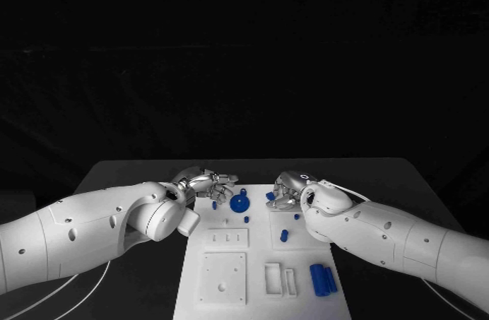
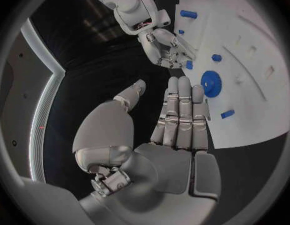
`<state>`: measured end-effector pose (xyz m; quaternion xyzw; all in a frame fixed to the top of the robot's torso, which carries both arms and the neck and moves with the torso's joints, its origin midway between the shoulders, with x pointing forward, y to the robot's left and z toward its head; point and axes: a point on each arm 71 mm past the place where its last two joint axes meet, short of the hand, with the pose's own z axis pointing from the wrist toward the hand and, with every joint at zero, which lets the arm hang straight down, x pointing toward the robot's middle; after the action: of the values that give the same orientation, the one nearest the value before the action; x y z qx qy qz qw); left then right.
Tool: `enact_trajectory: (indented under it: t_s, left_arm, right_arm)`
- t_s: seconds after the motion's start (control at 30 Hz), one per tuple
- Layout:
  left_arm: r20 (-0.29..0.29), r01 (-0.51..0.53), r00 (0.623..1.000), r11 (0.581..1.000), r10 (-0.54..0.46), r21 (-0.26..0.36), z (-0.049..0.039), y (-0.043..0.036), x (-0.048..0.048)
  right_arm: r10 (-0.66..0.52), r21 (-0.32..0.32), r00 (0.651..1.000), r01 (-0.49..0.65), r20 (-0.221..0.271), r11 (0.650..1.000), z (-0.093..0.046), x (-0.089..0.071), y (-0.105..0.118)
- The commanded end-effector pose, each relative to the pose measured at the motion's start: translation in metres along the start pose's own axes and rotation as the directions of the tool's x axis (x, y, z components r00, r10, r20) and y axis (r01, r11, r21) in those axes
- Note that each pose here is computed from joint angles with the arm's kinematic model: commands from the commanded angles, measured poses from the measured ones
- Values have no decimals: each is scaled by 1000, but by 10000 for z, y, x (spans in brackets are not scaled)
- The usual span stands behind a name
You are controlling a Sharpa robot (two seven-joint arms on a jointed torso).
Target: Assemble the parts on the task board
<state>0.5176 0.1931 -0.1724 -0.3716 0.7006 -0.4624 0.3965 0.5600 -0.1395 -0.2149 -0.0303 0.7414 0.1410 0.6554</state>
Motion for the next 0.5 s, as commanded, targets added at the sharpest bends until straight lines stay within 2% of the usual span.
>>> enact_trajectory:
  t_s: [0.03,0.5]
  left_arm:
    - [-10,-1,1000,1000,1,12,4,-20,18]
    - [-11,-1,1000,1000,1,12,8,-21,22]
  right_arm:
    - [-14,7,1000,14,2,1000,9,12,11]
    - [-19,7,1000,19,16,1000,40,13,38]
